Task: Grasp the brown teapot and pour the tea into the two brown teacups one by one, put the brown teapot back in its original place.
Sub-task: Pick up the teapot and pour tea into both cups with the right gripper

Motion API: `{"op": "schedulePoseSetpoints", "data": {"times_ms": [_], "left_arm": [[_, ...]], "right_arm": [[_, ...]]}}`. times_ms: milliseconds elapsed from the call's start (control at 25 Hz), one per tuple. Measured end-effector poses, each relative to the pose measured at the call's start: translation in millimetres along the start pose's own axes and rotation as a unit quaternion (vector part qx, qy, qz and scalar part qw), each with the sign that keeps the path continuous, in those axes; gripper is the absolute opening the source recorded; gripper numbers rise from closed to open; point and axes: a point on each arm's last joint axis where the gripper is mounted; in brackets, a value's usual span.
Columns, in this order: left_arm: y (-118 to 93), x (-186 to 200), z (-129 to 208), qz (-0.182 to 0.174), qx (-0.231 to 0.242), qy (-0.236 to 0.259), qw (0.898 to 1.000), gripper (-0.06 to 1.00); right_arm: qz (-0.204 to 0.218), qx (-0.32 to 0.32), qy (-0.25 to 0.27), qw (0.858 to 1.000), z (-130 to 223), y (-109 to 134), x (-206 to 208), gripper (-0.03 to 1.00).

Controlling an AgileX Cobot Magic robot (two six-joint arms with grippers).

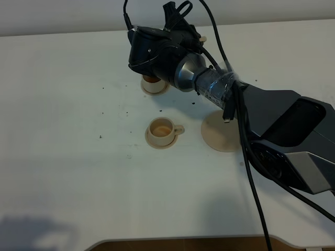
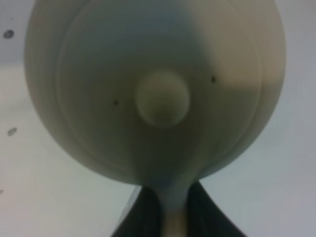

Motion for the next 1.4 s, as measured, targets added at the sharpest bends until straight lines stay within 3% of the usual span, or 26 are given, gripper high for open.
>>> {"op": "schedulePoseSetpoints", "data": {"times_ms": [1400], "left_arm": [[2.7, 0.1, -0.5, -0.015, -0.007, -0.003, 1.000, 0.37]], "right_arm": [[0.031, 0.068, 0.009, 0.997, 1.2, -5.8, 0.1, 0.12]]}}
Point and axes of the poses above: a point on each arm's last joint axis where the gripper is mounted, x pointing back along that axis away from the gripper, y along the wrist's bending axis when the last joint is at zero, z = x × y, and after that the axes turned 12 degrees about x, right-handed
